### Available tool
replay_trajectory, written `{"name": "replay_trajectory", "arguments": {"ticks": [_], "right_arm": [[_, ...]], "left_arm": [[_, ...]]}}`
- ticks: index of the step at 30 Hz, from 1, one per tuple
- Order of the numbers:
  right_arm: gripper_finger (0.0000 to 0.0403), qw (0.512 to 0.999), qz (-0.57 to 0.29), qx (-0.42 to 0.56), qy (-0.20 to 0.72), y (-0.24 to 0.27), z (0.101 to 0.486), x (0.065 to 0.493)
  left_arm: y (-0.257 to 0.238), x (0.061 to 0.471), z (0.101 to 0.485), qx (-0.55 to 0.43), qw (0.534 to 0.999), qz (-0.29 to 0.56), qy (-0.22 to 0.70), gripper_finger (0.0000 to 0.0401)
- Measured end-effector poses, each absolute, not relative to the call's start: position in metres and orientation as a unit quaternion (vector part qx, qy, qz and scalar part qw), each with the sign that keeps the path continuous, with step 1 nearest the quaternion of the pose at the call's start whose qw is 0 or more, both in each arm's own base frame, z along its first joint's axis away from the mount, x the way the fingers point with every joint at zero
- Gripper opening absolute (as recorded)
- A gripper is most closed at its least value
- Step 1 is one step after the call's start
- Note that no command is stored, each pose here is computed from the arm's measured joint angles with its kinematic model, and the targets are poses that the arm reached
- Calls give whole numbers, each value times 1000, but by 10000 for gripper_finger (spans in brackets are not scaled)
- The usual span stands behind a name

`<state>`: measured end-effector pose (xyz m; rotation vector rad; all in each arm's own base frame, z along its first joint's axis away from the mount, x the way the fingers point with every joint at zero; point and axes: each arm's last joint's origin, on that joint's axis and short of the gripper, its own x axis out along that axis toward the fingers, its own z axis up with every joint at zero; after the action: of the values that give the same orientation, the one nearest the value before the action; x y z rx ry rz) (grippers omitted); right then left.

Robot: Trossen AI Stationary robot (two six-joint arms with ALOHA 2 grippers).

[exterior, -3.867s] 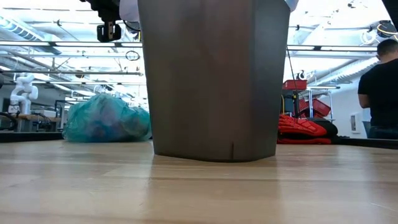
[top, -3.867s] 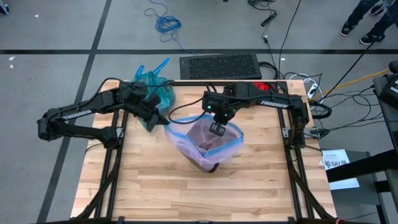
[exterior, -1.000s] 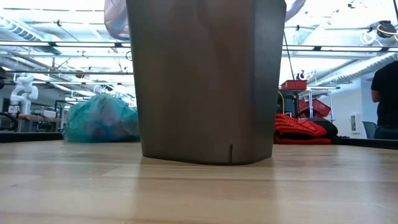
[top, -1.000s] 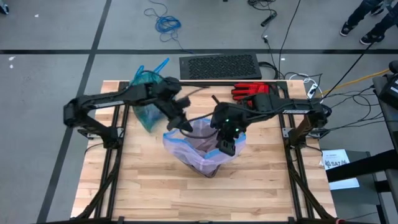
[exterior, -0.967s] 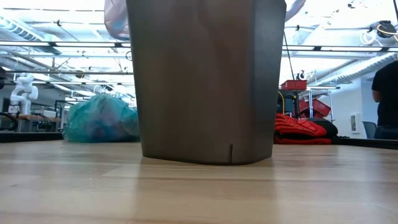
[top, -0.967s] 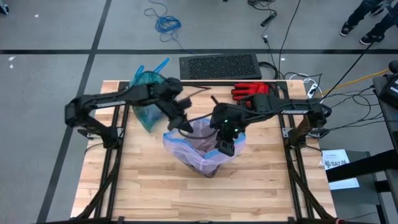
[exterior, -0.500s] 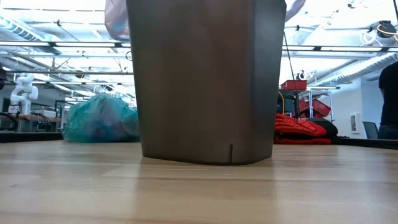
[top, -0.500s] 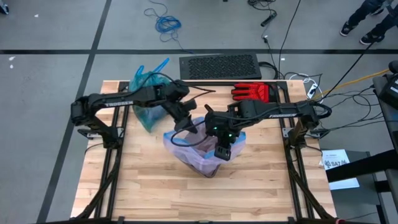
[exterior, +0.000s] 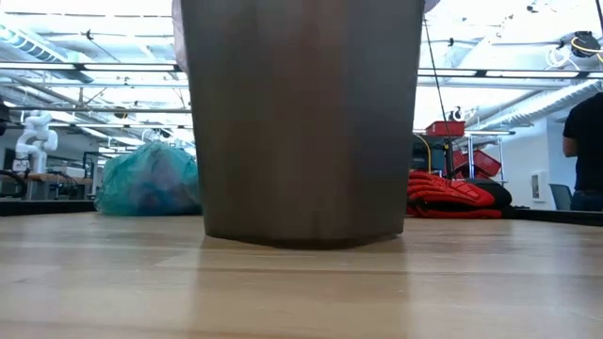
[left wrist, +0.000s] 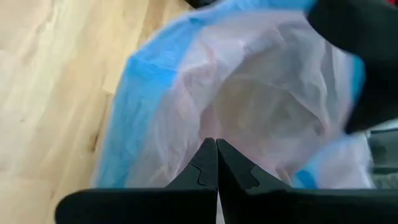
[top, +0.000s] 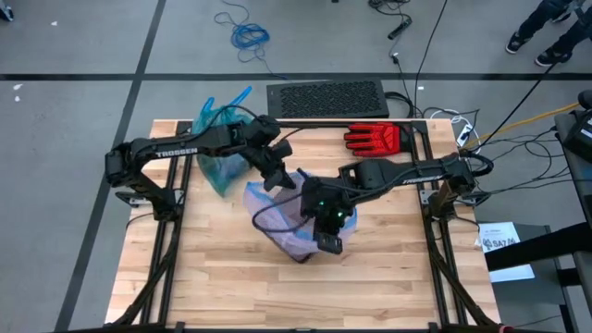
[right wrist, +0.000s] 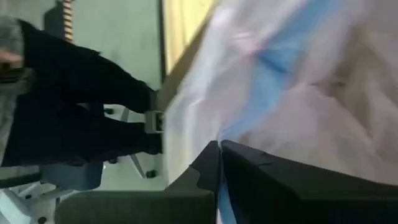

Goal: Place trash/remove bag and relplace
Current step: Insert the new pink trash bag into the trash bin

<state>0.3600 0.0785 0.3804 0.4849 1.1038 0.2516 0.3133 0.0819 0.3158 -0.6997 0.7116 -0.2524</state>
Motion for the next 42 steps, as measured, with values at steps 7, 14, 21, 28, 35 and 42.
{"name": "replay_trajectory", "arguments": {"ticks": [7, 14, 21, 28, 35, 42], "right_arm": [[2, 846, 139, 214, 468, 96, 387, 366], [2, 862, 147, 213, 436, 103, 392, 369], [29, 861, 134, 227, 435, 101, 392, 370], [117, 858, 98, 259, 432, 86, 392, 374], [184, 876, 86, 267, 392, 60, 413, 375], [182, 893, -21, 223, 391, 19, 421, 368]], "left_arm": [[90, 312, 316, -327, 879, -89, 335, 0], [97, 312, 318, -324, 887, -81, 318, 0], [98, 311, 330, -325, 890, -102, 302, 0], [98, 313, 353, -314, 900, -130, 274, 26], [107, 307, 393, -297, 915, -160, 222, 32], [110, 263, 440, -276, 926, -145, 211, 3]]}}
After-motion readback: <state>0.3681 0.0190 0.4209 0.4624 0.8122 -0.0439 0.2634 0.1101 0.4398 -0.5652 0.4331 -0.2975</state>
